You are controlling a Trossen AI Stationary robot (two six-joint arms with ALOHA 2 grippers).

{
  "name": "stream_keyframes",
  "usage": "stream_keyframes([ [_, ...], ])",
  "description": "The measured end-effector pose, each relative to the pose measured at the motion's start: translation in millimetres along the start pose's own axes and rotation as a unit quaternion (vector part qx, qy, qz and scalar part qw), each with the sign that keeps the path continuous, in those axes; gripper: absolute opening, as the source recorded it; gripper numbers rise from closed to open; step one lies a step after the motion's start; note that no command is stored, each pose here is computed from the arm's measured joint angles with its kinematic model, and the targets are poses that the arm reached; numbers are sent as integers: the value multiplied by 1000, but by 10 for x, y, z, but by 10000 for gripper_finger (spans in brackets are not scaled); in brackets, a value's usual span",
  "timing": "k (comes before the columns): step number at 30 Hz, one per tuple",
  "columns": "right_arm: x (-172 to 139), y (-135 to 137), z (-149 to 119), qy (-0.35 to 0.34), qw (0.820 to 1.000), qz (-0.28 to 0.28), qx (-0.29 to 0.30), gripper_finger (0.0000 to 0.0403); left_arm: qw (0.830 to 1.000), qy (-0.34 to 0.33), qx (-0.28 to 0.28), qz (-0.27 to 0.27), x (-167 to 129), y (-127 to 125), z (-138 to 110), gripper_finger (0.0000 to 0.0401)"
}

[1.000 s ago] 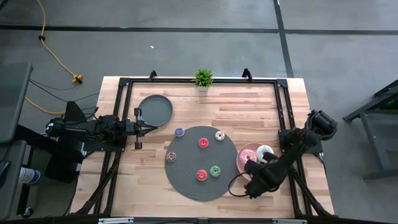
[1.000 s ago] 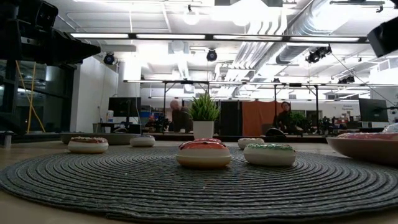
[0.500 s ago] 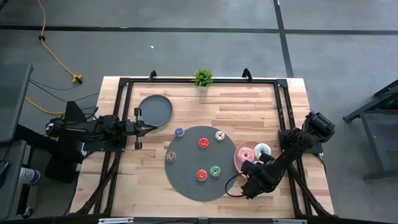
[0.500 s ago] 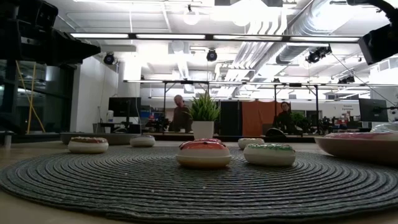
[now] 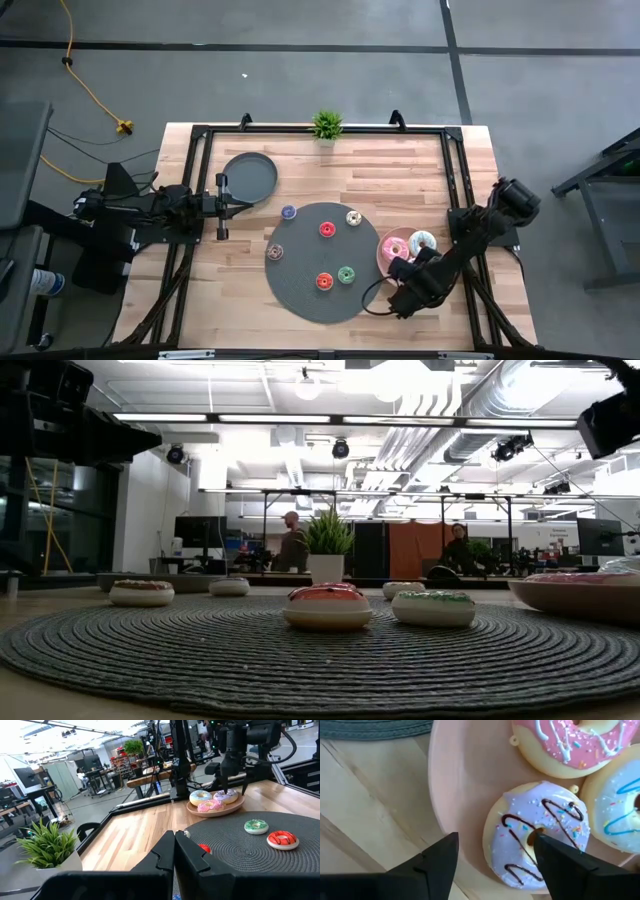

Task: Pick & Place donuts
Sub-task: Put the big purple donut on the pink plate, then put the small white donut on the gray plate

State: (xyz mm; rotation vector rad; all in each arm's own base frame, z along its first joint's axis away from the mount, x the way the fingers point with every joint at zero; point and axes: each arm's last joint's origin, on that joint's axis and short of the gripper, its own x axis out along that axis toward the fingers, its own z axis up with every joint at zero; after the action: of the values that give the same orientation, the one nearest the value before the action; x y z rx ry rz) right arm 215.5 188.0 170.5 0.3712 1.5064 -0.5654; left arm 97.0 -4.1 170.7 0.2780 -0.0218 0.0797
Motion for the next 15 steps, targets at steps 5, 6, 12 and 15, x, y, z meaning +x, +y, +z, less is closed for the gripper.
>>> stream_keyframes([
  [5, -74, -39, 9, 3, 1000, 12, 3, 255, 1000, 0, 0, 0, 0, 0, -1, 0],
  [6, -98, -54, 11, 3, 1000, 15, 3, 255, 1000, 0, 0, 0, 0, 0, 0, 0],
  [12, -308, -157, 31, 2, 998, 59, 0, 255, 1000, 0, 0, 0, 0, 0, 0, 0],
  [15, -445, -214, 82, -13, 995, 102, 3, 255, 1000, 0, 0, 0, 0, 0, 0, 0],
])
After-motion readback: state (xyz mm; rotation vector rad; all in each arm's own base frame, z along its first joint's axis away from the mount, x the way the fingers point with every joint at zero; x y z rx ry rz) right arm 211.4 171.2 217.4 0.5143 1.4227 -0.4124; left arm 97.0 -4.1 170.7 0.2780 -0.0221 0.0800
